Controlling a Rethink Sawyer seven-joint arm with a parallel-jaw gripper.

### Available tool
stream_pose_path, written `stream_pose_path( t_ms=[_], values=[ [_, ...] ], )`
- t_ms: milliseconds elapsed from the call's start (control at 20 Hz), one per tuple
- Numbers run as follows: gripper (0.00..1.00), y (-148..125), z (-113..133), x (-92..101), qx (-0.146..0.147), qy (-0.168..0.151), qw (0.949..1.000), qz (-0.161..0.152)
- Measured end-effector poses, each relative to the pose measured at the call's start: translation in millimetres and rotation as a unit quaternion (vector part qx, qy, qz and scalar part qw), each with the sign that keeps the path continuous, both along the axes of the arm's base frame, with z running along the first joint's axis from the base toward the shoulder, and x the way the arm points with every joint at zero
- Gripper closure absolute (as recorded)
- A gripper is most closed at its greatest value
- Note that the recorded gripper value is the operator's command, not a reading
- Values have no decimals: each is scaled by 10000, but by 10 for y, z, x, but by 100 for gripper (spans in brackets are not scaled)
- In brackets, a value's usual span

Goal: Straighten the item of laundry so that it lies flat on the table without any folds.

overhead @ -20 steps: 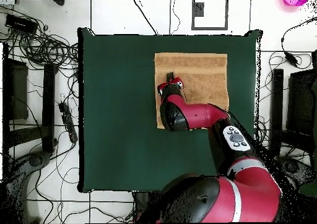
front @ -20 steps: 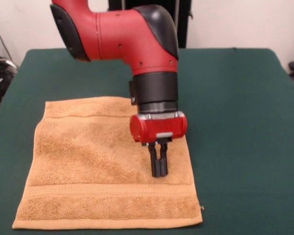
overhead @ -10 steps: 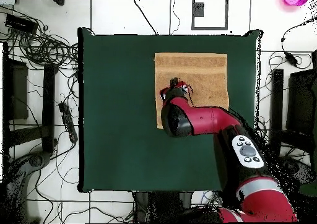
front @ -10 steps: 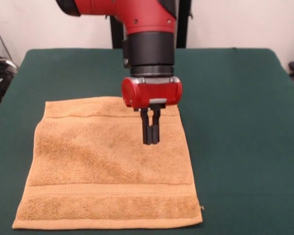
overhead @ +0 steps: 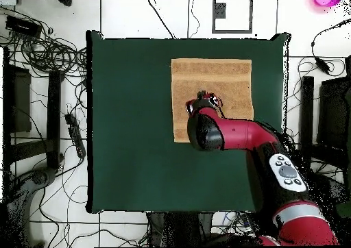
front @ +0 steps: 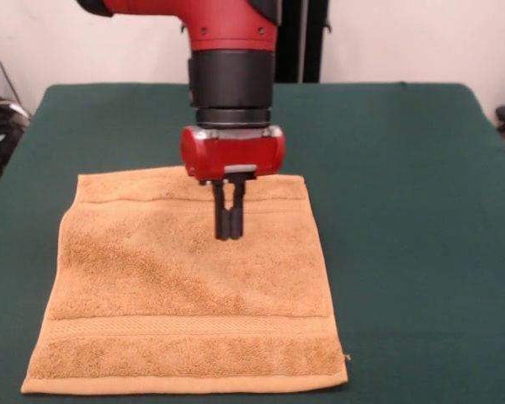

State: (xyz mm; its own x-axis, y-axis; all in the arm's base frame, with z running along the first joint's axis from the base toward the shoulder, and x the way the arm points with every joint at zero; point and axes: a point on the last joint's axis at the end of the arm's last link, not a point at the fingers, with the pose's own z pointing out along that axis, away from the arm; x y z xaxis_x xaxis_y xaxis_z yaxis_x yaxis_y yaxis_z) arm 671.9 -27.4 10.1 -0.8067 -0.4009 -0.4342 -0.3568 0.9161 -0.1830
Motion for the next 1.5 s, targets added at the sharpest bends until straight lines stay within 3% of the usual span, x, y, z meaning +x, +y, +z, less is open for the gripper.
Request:
stream_pose_path(
  t_ms=[200,350,550,800,1500],
  values=[
    [100,-209,-119,-127,118,500,9982,-315],
    [100,-335,-219,-284,263,1109,9918,-574],
    [100,-332,-261,-398,355,1565,9848,-661],
    [100,-312,-261,-431,369,1711,9823,-659],
    [100,-229,-260,-448,477,1748,9815,-618]
  ],
)
